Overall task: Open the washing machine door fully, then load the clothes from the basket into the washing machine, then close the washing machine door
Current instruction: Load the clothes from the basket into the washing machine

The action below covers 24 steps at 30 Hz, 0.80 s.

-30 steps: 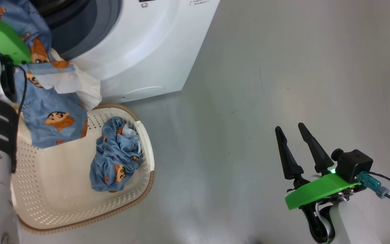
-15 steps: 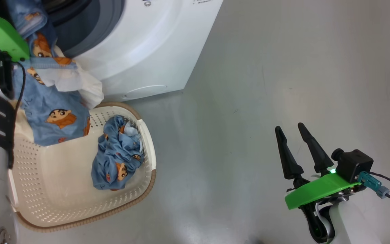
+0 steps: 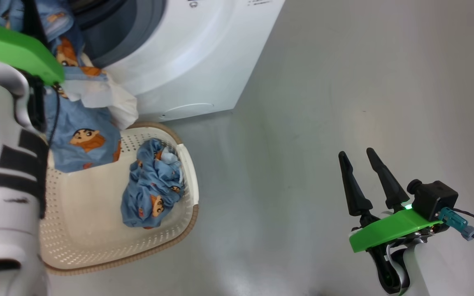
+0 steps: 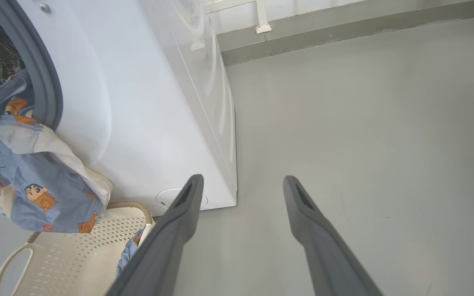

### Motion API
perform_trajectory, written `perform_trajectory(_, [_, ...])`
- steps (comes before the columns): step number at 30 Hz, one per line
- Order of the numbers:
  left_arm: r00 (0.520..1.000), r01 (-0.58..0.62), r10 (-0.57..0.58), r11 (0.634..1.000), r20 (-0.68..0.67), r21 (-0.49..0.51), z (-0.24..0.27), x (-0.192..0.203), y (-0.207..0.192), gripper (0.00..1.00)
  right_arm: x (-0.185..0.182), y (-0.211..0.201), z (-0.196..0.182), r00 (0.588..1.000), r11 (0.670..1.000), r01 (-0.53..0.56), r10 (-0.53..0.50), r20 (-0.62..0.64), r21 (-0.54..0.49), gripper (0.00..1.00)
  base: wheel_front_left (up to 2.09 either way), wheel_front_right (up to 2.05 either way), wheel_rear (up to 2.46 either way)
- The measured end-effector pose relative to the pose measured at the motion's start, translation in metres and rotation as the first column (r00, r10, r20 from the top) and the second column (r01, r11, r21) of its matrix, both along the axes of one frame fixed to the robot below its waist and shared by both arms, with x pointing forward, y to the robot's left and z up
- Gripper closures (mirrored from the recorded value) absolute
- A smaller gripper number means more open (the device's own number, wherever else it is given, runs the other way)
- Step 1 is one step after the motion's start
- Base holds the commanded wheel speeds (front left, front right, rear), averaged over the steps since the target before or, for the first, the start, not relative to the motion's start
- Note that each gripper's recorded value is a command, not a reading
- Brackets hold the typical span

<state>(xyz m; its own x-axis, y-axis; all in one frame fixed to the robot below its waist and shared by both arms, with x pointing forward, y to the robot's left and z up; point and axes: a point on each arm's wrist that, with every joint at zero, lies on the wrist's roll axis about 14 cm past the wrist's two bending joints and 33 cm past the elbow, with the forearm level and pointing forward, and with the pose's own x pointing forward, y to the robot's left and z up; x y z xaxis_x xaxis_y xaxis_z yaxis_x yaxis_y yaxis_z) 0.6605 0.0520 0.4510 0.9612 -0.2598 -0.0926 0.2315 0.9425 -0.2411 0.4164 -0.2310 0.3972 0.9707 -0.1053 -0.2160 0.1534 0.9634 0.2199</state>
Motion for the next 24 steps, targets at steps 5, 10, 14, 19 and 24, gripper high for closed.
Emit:
perform_trajectory(5, [1.000, -0.012, 0.013, 1.000, 0.015, -0.010, -0.002, -0.016, 0.007, 0.00, 0.004, 0.003, 0.004, 1.000, 1.000, -0.009, 0.009, 0.014, 0.001, 0.00, 0.00, 0.00, 0.00])
perform_trajectory(10, [1.000, -0.029, 0.029, 1.000, 0.006, -0.003, -0.012, -0.039, 0.016, 0.00, 0.006, 0.005, 0.009, 0.999, 1.000, -0.017, 0.017, 0.033, 0.001, 0.00, 0.00, 0.00, 0.00])
perform_trajectory(14, [0.999, -0.048, 0.048, 0.999, -0.002, 0.000, -0.019, -0.056, 0.025, 0.00, 0.007, 0.007, 0.012, 0.999, 1.000, -0.026, 0.026, 0.040, 0.001, 0.00, 0.00, 0.00, 0.00])
perform_trajectory(19, [0.998, -0.061, 0.061, 0.998, -0.003, -0.006, -0.022, -0.073, 0.033, 0.00, 0.009, 0.008, 0.015, 0.998, 0.999, -0.035, 0.035, 0.049, -0.005, 0.00, 0.00, 0.00, 0.00])
perform_trajectory(24, [0.997, -0.073, 0.073, 0.997, -0.007, -0.004, -0.027, -0.093, 0.042, 0.00, 0.010, 0.010, 0.017, 0.998, 0.999, -0.044, 0.045, 0.054, -0.011, 0.00, 0.00, 0.00, 0.00])
